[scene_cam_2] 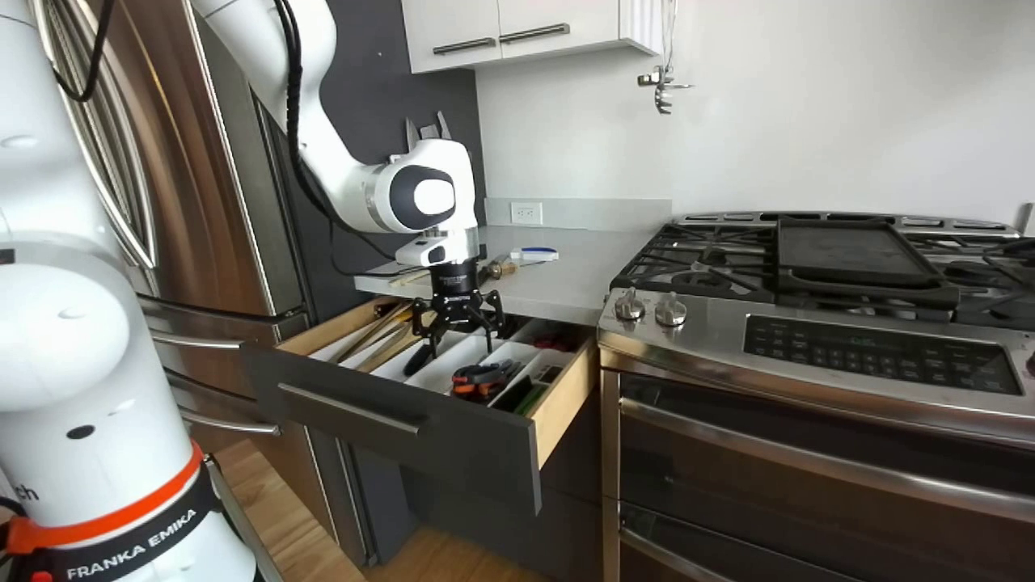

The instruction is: Pick up the black scissors from the countertop and place it in the second far right compartment of the opened drawer then rotate the black scissors anticlockwise twice

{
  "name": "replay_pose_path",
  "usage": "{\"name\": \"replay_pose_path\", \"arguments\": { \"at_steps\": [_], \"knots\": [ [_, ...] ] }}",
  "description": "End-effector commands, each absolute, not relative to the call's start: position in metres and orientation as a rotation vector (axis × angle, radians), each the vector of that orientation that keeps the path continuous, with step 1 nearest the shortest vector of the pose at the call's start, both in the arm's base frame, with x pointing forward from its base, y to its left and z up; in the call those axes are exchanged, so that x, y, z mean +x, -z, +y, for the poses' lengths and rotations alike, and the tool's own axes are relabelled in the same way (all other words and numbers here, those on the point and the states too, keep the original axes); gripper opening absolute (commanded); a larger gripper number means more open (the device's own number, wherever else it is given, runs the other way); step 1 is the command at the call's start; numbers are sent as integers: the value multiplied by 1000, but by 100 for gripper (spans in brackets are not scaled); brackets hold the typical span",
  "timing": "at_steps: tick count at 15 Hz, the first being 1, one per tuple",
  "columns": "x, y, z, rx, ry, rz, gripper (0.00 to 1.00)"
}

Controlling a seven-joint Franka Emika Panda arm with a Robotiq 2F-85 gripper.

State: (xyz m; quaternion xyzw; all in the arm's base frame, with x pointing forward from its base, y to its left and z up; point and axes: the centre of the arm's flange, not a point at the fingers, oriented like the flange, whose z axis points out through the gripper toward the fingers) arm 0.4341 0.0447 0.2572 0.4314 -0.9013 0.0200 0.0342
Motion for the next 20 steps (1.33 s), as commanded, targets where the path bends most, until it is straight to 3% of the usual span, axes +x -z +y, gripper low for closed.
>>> {"name": "replay_pose_path", "arguments": {
  "at_steps": [1,2,3,5,6,15,18,19,20],
  "knots": [
    [438,-232,53,1276,-72,-2802,99],
    [440,-227,53,1265,-70,-2809,90],
    [441,-223,52,1251,-69,-2820,88],
    [444,-215,49,1230,-69,-2848,76],
    [445,-212,47,1218,-66,-2862,80],
    [453,-195,41,1175,-45,-2872,79],
    [454,-195,42,1184,-45,-2866,59],
    [454,-197,44,1190,-49,-2867,48],
    [455,-200,44,1193,-49,-2868,46]
  ]
}}
